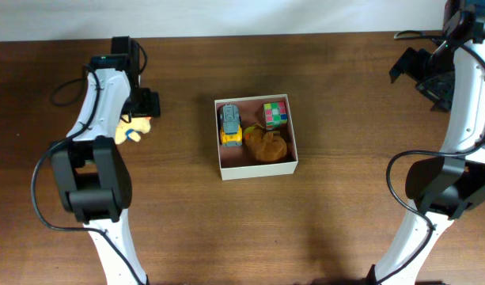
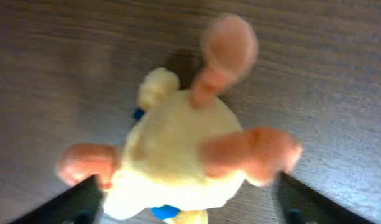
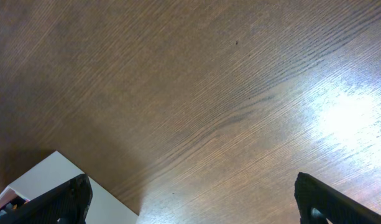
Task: Pack container
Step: 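Move the left gripper to the yellow plush bunny and grasp it, then carry the bunny with the left gripper into the box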
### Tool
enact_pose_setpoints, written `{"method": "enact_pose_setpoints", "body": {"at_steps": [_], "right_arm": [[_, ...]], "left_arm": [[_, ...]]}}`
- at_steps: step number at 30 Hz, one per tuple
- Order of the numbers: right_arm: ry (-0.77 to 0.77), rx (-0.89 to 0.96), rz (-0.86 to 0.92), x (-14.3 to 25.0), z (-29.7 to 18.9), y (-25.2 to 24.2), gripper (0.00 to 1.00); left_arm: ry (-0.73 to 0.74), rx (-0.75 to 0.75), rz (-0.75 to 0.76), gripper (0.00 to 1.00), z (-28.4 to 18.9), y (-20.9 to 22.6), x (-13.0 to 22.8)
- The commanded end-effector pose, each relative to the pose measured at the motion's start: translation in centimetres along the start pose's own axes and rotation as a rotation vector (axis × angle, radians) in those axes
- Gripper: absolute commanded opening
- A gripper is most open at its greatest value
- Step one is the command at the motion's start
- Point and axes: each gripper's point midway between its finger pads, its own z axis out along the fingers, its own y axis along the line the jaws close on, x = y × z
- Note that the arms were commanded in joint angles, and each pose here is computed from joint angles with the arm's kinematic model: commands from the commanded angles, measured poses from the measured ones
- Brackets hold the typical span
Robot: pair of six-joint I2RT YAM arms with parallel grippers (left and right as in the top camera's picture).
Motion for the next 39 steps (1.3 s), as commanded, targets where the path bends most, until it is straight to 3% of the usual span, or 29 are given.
{"method": "enact_pose_setpoints", "body": {"at_steps": [1, 2, 3, 7, 20, 31, 39], "right_arm": [[-0.008, -0.007, 0.005, 0.2, -0.6, 0.1, 0.99], [-0.008, -0.007, 0.005, 0.2, -0.6, 0.1, 0.99], [-0.008, -0.007, 0.005, 0.2, -0.6, 0.1, 0.99], [-0.008, -0.007, 0.005, 0.2, -0.6, 0.1, 0.99], [-0.008, -0.007, 0.005, 0.2, -0.6, 0.1, 0.99], [-0.008, -0.007, 0.005, 0.2, -0.6, 0.1, 0.99], [-0.008, -0.007, 0.005, 0.2, -0.6, 0.1, 0.99]], "left_arm": [[0.029, 0.041, 0.041, 0.57, 1.1, -1.0, 0.4], [0.037, 0.046, 0.042, 0.39, 1.3, -1.1, 0.5], [0.047, 0.058, 0.043, 0.29, 1.5, -1.4, 0.7], [0.078, 0.066, 0.047, 0.02, 1.6, -1.5, 1.4], [0.128, 0.062, 0.052, 0.02, 0.5, -1.2, 2.4], [0.045, 0.167, 0.027, 0.02, -7.6, -1.9, -0.4], [0.037, 0.188, 0.149, 0.02, -13.1, -6.1, 1.2]]}}
